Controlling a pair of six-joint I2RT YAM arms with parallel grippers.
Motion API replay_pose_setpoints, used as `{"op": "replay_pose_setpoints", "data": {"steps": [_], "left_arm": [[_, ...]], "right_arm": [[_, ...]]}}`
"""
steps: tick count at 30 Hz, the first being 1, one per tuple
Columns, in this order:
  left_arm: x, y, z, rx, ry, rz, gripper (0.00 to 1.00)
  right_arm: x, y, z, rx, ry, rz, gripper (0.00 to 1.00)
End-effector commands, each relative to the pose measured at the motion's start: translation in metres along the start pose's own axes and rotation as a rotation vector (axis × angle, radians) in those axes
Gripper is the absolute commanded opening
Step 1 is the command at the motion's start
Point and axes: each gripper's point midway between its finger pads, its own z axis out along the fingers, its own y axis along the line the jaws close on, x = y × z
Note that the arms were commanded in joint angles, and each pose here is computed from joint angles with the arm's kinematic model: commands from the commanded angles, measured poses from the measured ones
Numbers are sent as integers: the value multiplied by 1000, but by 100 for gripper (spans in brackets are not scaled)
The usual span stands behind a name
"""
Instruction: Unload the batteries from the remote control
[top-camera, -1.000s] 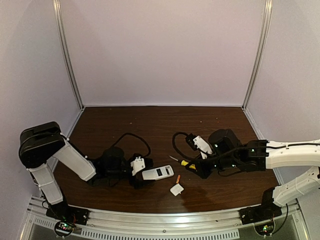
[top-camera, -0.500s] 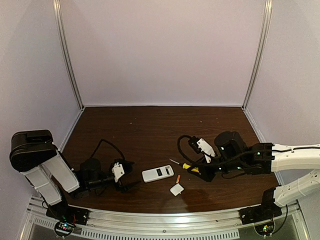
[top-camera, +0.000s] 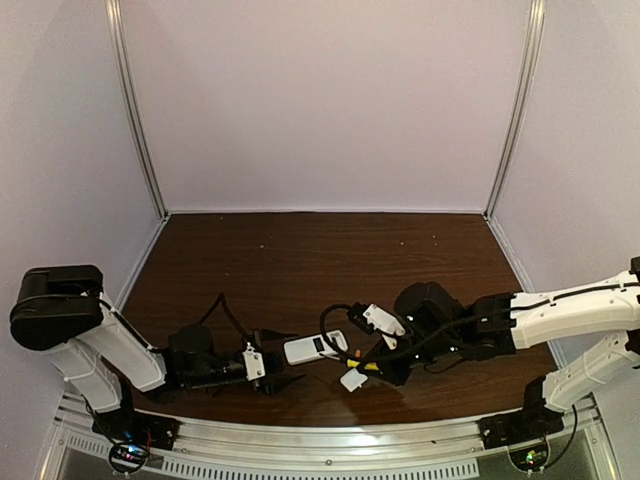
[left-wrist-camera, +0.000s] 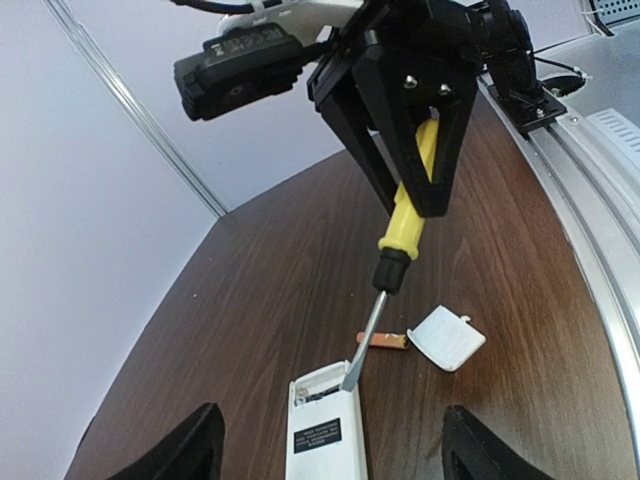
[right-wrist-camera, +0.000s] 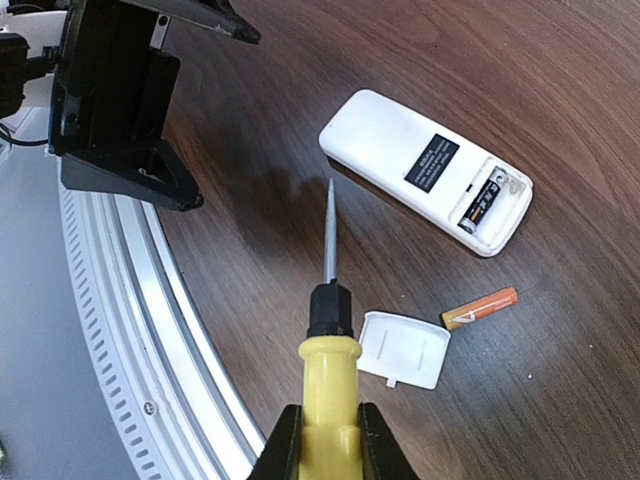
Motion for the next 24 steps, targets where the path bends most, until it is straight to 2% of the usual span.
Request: {"op": "replay_pose_setpoints", "data": {"steps": [1,17,24], "left_arm": [[-18,9,13,-43,-23,81,76],[-4,-20,40,55,84,146,64],[10,-18,50,38,168,154,44]], "right_arm": [[-18,14,0,-31,-43,-16,0],[-21,32,7,-65,-47,-27,0],[-18,45,6,-91,-39,-44,0]]}}
